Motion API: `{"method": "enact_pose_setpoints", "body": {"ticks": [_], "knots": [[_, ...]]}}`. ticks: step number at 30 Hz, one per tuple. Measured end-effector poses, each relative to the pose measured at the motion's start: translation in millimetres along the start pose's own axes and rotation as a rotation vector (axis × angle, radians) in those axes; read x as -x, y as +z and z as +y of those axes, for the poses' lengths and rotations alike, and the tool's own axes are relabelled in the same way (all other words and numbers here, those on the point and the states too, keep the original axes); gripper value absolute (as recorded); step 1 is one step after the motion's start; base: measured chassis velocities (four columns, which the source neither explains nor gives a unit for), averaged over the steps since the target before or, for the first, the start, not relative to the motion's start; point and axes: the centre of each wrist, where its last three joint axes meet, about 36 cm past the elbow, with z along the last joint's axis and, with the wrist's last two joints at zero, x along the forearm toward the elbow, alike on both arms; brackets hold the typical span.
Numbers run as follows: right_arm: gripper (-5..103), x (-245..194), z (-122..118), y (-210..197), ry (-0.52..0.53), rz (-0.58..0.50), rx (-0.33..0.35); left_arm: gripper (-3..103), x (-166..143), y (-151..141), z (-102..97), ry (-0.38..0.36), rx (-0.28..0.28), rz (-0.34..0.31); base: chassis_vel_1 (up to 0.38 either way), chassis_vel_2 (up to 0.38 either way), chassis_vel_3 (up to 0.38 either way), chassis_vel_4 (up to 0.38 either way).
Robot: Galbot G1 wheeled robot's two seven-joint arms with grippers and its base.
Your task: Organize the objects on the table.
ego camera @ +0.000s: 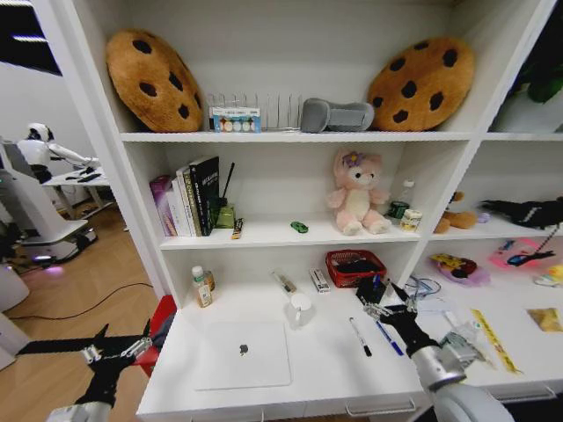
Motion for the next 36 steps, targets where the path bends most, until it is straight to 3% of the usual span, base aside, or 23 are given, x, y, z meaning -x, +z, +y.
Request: {"method": "enact_pose_setpoints", "body": {"ticks": [8, 15, 26, 36], "knots": [[100, -1.9, -13.0, 29.8, 0.048, 0.053, -0.009, 100, -2.2, 9.4, -4.6, -0.001, -0.006, 0.016, 0.000, 0.000, 0.000, 0.000], [100, 1.3, -12.5, 77.3, 0.070, 0.176, -0.002, 100, -2.6, 23.3, 2.0, 0.001, 0.009, 0.052, 0.000, 0.000, 0.000, 0.000], [100, 30.9, -3.1, 65.0, 0.028, 0.301, -0.019, 100, -0.5, 29.0, 0.5, 0.010, 0.005, 0.062, 0.000, 0.000, 0.000, 0.000], [100, 44.2, 7.7, 59.5, 0.017, 0.304, -0.016, 100, -1.4, 25.0, 0.7, 0.006, 0.005, 0.037, 0.000, 0.000, 0.000, 0.000]]}}
